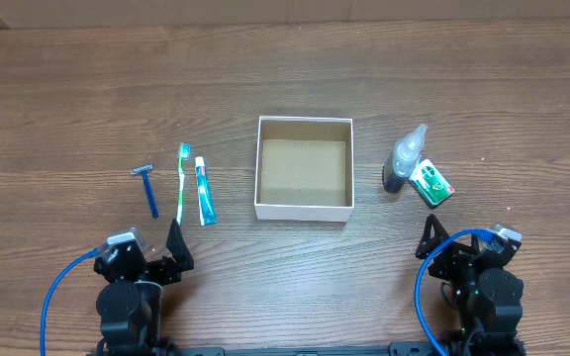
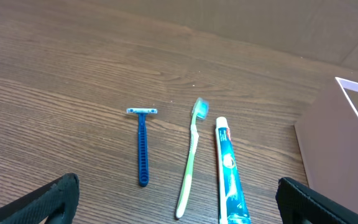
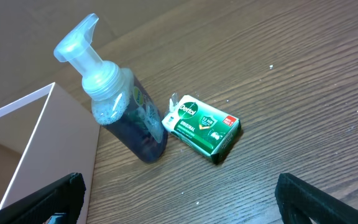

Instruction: Pack container

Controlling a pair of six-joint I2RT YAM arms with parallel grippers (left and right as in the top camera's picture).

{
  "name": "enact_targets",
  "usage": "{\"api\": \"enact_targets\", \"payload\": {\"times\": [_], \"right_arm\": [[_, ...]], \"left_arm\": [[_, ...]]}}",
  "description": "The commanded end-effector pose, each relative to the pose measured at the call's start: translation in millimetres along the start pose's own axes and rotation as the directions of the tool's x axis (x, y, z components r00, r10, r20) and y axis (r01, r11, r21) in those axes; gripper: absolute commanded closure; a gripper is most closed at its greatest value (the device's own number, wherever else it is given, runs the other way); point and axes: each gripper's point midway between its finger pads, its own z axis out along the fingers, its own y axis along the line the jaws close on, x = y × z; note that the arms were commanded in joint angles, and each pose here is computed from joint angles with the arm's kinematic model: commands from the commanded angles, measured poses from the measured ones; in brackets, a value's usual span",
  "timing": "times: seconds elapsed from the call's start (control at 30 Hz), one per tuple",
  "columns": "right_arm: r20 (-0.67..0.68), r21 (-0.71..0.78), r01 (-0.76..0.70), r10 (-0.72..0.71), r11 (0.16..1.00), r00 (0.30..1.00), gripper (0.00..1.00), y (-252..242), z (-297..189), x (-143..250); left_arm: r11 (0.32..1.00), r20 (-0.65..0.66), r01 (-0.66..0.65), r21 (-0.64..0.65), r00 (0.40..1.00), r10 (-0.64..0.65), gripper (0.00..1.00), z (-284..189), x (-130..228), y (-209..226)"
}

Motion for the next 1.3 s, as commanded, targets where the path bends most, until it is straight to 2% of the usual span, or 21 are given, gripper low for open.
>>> {"api": "enact_targets", "payload": {"times": [0.0,0.3,0.43,0.53,0.67,0.73,0.8,0.9,0.93,1.03,1.17,1.27], "right_arm": [[-0.003,-0.003,0.005,-0.005,1.000,1.000,0.00,-0.4,1.5,3.5],[0.021,-0.014,0.003,-0.003,1.000,1.000,0.00,2.4,1.5,-2.5],[0.086,-0.171,0.006,0.009,0.985,0.996,0.00,33.4,-2.5,-22.2],[0.090,-0.401,0.044,-0.009,0.915,0.996,0.00,77.4,-18.6,-30.2],[0.109,-0.417,0.053,-0.008,0.907,0.994,0.00,90.9,-35.6,-57.8],[0.088,-0.400,0.075,-0.043,0.913,0.995,0.00,103.0,-51.9,-86.4],[0.015,-0.331,0.101,-0.102,0.938,0.995,0.00,112.4,-60.3,-121.1],[-0.137,-0.278,0.073,-0.115,0.958,0.984,0.00,125.6,-56.9,-148.5],[-0.236,-0.307,0.043,-0.119,0.951,0.964,0.00,142.3,-54.6,-157.6],[-0.337,-0.355,-0.003,-0.125,0.935,0.933,0.00,167.2,-35.9,-172.1],[-0.451,-0.281,-0.015,-0.118,0.960,0.885,0.00,166.9,15.3,-164.1],[-0.533,-0.122,0.054,-0.111,0.991,0.839,0.00,146.8,61.8,-134.6]], "left_arm": [[1.000,0.007,-0.014,0.020,1.000,0.014,0.00,0.1,0.3,-3.6],[1.000,0.007,-0.015,0.020,1.000,0.015,0.00,0.1,0.3,-3.6],[1.000,0.007,-0.015,0.020,1.000,0.015,0.00,0.1,0.3,-3.6],[1.000,0.008,-0.015,0.020,1.000,0.015,0.00,0.1,0.2,-3.7],[1.000,0.007,-0.015,0.020,1.000,0.015,0.00,0.1,0.3,-3.6],[1.000,0.007,-0.015,0.020,1.000,0.015,0.00,0.1,0.3,-3.6],[1.000,0.007,-0.014,0.020,1.000,0.014,0.00,0.1,0.3,-3.6],[1.000,0.007,-0.014,0.020,1.000,0.014,0.00,0.1,0.3,-3.6],[1.000,0.008,-0.015,0.020,1.000,0.015,0.00,0.1,0.2,-3.7],[1.000,0.008,-0.014,0.020,1.000,0.014,0.00,0.1,0.2,-3.7],[1.000,0.007,-0.015,0.020,1.000,0.015,0.00,0.1,0.3,-3.6],[1.000,0.008,-0.015,0.020,1.000,0.015,0.00,0.1,0.2,-3.7]]}}
